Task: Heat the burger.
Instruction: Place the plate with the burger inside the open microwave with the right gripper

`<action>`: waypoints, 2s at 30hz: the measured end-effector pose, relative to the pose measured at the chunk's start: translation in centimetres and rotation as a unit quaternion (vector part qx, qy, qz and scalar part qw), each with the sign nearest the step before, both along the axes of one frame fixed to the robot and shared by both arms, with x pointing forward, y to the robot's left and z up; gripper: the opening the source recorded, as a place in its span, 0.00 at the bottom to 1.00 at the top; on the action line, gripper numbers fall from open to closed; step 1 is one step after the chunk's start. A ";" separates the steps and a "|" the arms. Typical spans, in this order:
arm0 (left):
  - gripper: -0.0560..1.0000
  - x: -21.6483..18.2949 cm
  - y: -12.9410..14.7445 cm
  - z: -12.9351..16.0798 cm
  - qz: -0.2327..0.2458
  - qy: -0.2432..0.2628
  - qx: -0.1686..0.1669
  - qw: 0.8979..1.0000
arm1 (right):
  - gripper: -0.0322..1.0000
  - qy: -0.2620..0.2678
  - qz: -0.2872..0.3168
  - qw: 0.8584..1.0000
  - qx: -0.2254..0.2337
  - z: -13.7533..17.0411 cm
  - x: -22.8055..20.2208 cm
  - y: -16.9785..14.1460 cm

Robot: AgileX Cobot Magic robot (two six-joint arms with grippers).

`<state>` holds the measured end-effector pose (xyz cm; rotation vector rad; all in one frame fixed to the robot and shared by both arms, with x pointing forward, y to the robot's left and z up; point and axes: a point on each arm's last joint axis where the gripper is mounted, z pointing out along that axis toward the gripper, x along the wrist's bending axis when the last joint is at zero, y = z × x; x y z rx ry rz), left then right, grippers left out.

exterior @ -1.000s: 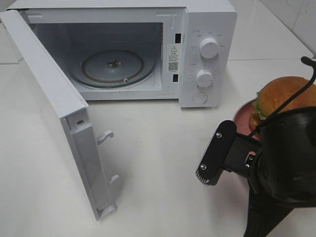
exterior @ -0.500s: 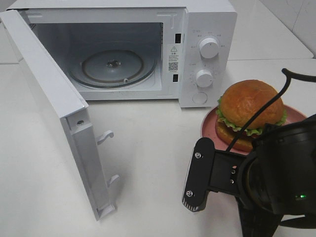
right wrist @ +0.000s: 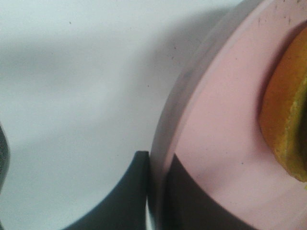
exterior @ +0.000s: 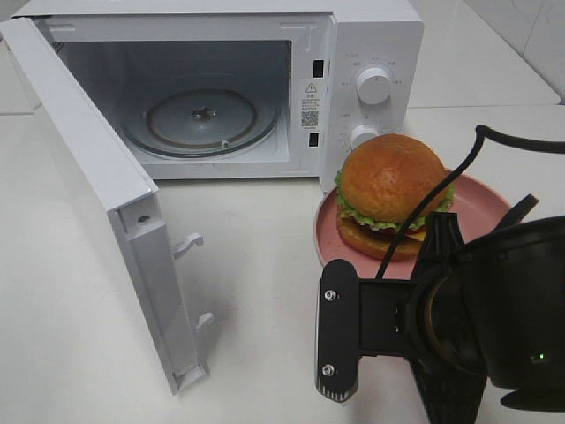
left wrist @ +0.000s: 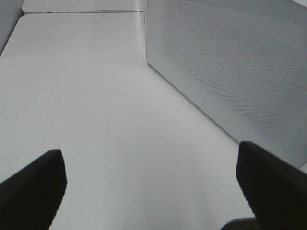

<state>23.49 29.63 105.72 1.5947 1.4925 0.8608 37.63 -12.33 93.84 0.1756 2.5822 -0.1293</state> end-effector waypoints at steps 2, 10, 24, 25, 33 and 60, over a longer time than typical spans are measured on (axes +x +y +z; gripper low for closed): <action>0.89 0.0 0.0 0.0 0.000 0.000 0.000 1.000 | 0.09 0.005 0.033 0.999 0.001 0.0 0.0 0.3; 0.89 0.0 0.0 0.0 0.000 0.000 0.000 1.000 | 0.09 0.012 0.100 0.995 -0.007 -0.1 0.0 0.8; 0.89 0.0 0.0 0.0 0.000 0.000 0.000 1.000 | 0.09 0.010 0.142 0.990 0.006 -0.1 0.0 1.4; 0.89 0.0 0.0 0.0 0.000 0.000 0.000 1.000 | 0.09 0.009 0.154 0.988 0.000 -0.1 0.0 1.5; 0.89 0.0 0.0 0.0 0.000 0.000 0.000 1.000 | 0.09 0.006 0.217 0.976 -0.032 0.0 0.1 1.5; 0.89 0.0 0.0 0.0 0.000 0.000 0.000 1.000 | 0.09 0.031 0.290 0.957 0.004 2.5 5.7 1.0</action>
